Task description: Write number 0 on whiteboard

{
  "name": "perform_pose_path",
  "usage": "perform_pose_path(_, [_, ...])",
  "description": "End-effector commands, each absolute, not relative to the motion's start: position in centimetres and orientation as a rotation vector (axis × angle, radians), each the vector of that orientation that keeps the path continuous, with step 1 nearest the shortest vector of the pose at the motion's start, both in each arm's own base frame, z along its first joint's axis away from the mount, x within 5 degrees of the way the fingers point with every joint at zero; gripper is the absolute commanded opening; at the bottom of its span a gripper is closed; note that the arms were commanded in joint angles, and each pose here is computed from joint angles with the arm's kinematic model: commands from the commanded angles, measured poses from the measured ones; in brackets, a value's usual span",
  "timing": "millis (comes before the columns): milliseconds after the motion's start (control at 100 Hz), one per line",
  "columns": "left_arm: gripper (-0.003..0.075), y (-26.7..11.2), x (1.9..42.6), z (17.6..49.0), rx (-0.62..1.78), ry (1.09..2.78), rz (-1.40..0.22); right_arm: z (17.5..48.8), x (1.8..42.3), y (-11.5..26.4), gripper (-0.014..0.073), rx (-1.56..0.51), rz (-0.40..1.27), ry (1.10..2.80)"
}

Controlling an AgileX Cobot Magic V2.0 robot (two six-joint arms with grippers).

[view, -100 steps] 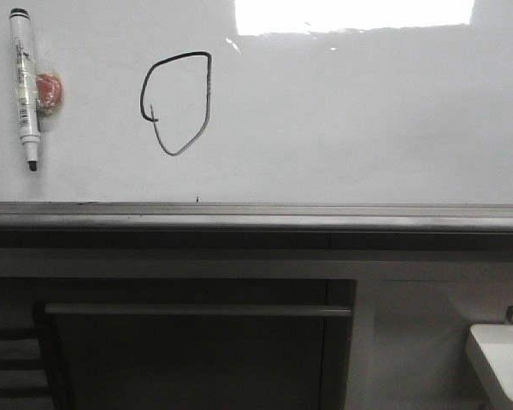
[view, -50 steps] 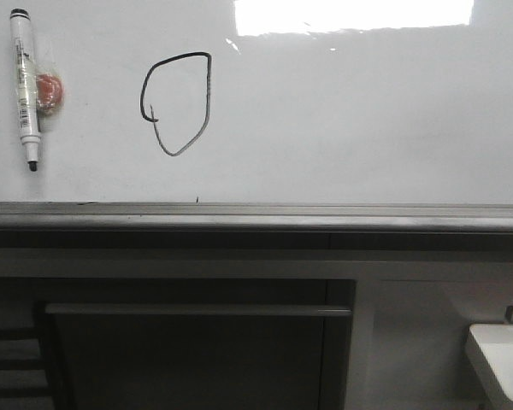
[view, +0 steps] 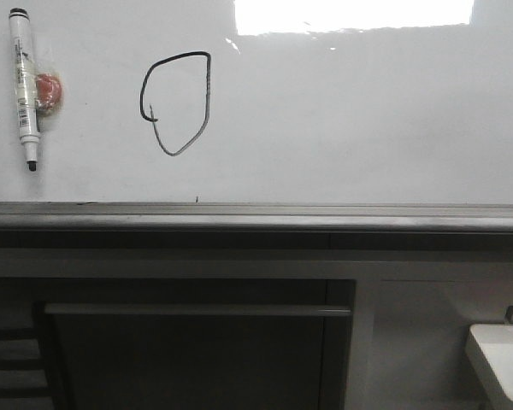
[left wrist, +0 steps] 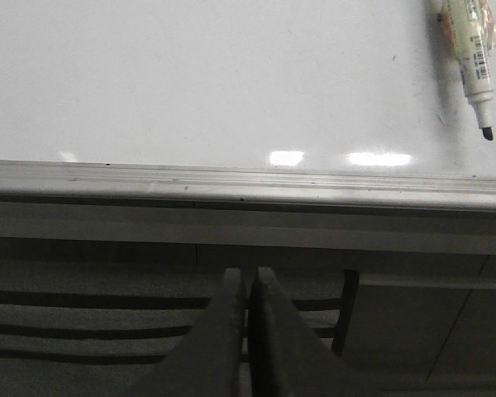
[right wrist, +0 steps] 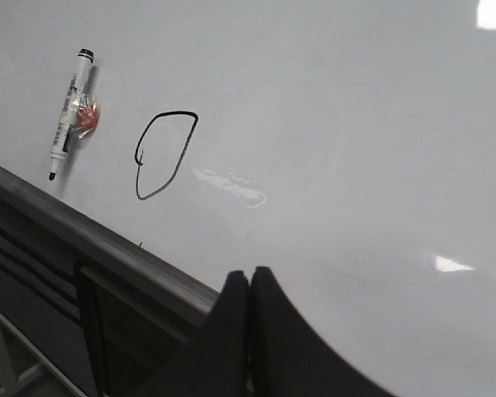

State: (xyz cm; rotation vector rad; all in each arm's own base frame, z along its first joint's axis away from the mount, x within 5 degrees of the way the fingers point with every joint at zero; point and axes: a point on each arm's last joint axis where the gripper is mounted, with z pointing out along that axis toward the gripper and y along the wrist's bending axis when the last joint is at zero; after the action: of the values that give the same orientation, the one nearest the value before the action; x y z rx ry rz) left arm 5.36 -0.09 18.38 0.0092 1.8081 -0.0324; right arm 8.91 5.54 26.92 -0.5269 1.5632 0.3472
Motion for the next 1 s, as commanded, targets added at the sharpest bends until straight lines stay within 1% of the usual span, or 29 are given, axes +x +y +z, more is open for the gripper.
perform_pose_path(0, [-0.0020, -0.1, 5.3, 18.6, -0.002, 1.736, -0.048, 28.4, 9.2, 5.1, -0.0047, -0.468, 0.311, 1.487])
perform_pose_path(390, [-0.0020, -0.1, 5.3, 18.6, -0.002, 1.736, -0.048, 28.4, 9.2, 5.1, -0.0047, -0.468, 0.311, 1.487])
perform_pose_path(520, [-0.0020, -0.1, 5.3, 18.6, -0.002, 1.736, -0.048, 28.8, 9.2, 4.9, -0.0047, -0.435, 0.303, 1.449])
perform_pose_path(560, [-0.0020, -0.1, 5.3, 18.6, -0.002, 1.736, -0.048, 29.0, 9.0, 4.8, -0.0047, -0.414, 0.331, 1.438])
perform_pose_path(570, [-0.0020, -0.1, 5.3, 18.6, -0.002, 1.736, -0.048, 29.1, 9.0, 4.8, -0.0047, -0.430, 0.315, 1.427])
perform_pose_path(590, [-0.0020, -0.1, 5.3, 18.6, -0.002, 1.736, -0.048, 29.2, 8.8, 4.8, -0.0047, -0.406, 0.347, 1.422])
perform_pose_path(600, [-0.0020, -0.1, 5.3, 18.6, -0.002, 1.736, -0.048, 29.2, 8.8, 4.8, -0.0047, -0.424, 0.328, 1.414])
perform_pose_path(630, [-0.0020, -0.1, 5.3, 18.6, -0.002, 1.736, -0.048, 29.3, 8.7, 4.7, -0.0047, -0.391, 0.369, 1.413])
perform_pose_path(700, [-0.0020, -0.1, 5.3, 18.6, -0.002, 1.736, -0.048, 29.5, 8.5, 4.5, -0.0047, -0.369, 0.373, 1.399])
perform_pose_path(860, [-0.0020, -0.1, 5.3, 18.6, -0.002, 1.736, -0.048, 29.6, 8.3, 3.3, -0.0047, -0.321, 0.244, 1.390])
perform_pose_path(990, [-0.0020, -0.1, 5.3, 18.6, -0.002, 1.736, -0.048, 29.8, 7.9, 1.9, -0.0047, -0.223, 0.128, 1.381])
